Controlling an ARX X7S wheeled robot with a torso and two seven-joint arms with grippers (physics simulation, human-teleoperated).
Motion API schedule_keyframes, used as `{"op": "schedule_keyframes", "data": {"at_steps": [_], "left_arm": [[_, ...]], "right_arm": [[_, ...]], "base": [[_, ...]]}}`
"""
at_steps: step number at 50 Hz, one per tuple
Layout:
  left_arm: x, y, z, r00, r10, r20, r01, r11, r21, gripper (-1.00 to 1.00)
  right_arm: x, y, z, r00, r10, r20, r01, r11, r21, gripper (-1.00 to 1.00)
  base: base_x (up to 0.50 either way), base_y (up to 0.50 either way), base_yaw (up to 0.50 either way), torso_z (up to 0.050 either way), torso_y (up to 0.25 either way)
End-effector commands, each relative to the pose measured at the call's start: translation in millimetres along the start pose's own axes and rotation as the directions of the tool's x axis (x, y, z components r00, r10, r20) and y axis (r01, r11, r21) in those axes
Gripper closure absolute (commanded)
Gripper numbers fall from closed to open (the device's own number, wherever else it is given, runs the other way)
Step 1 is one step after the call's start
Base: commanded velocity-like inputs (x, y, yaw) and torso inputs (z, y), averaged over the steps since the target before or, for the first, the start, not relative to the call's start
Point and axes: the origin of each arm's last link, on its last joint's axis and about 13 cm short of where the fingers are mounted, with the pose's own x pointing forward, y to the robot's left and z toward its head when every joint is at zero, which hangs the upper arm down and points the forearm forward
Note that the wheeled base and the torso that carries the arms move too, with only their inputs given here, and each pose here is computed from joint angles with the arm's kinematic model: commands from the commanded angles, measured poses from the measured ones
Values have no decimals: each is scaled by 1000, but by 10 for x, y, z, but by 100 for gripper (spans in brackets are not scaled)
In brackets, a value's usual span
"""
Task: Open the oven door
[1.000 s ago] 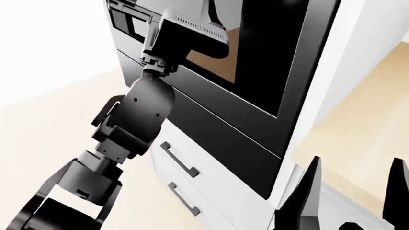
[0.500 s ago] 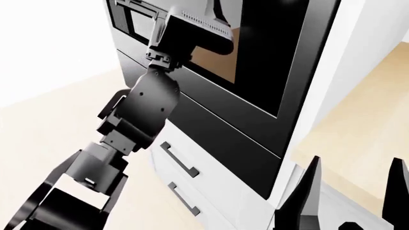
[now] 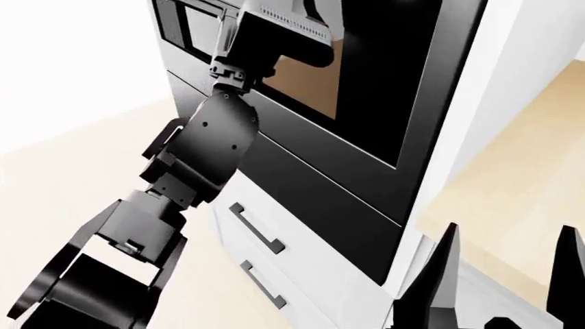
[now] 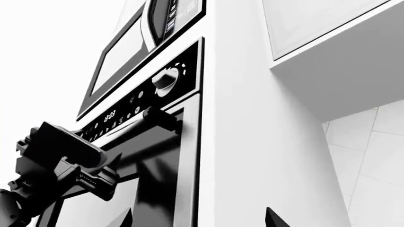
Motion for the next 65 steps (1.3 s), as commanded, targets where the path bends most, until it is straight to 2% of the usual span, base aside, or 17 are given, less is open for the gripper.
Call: {"op": "schedule_keyframes", "data": {"at_steps": [1,24,53,54,65], "left_arm": [[39,21,-13,1000,12,2,-12,1000,12,-100],[192,39,-58,999,41,16,-41,999,10,-100],[211,67,-65,999,32,9,-32,999,12,-100],[211,69,-66,999,31,7,-32,999,11,100],[211,72,-70,1000,21,-1,-21,1000,11,100]], "right_arm": [[-3,-1,1,1000,0,0,0,1000,0,-100],[-9,2,-1,1000,-1,-1,1,1000,-1,-100],[-18,1,0,1000,-4,-2,4,1000,-2,-100],[-18,1,0,1000,-4,-2,4,1000,-2,-100],[-9,1,-1,1000,-4,-2,4,1000,-1,-100]], "base": [[0,0,0,0,0],[0,0,0,0,0],[0,0,0,0,0],[0,0,0,0,0],[0,0,0,0,0]]}}
